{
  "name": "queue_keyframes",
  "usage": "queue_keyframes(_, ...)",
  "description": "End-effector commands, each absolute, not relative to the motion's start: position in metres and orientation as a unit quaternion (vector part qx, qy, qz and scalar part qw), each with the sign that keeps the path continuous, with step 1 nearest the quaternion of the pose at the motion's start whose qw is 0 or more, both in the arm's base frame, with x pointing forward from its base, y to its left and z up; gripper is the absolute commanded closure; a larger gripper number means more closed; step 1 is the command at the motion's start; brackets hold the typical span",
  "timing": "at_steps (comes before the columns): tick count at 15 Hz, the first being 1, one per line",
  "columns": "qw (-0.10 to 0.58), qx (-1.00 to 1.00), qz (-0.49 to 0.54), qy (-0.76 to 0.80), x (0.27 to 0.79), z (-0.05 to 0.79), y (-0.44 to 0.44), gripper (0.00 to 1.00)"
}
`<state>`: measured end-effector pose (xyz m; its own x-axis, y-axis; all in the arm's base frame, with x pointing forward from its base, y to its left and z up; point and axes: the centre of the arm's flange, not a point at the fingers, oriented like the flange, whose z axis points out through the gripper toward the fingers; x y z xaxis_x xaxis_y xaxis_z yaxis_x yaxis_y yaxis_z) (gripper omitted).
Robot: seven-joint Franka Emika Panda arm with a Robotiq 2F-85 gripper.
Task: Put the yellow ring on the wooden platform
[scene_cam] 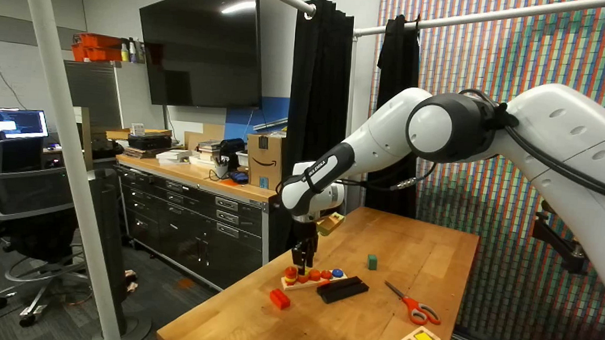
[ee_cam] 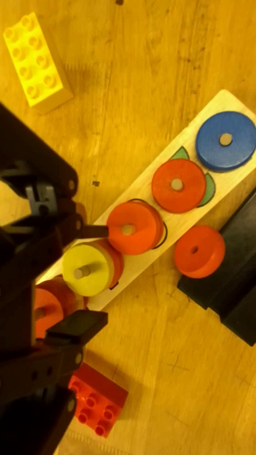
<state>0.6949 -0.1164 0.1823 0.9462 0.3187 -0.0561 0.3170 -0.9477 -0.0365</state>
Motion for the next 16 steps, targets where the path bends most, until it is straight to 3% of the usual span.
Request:
queue_keyframes(1,0.006,-0.988,0.04,-0.15,0.682,0.191,-0.114,0.11)
queue_keyframes(3,0.002,-0.989,0.043,-0.144,0.679,0.194,-0.114,0.0)
queue_keyframes(10,-0.072,-0.991,0.012,-0.11,0.65,0.293,-0.075,0.0)
queue_keyframes(16,-0.142,-0.986,-0.041,-0.075,0.59,0.389,-0.045,0.0)
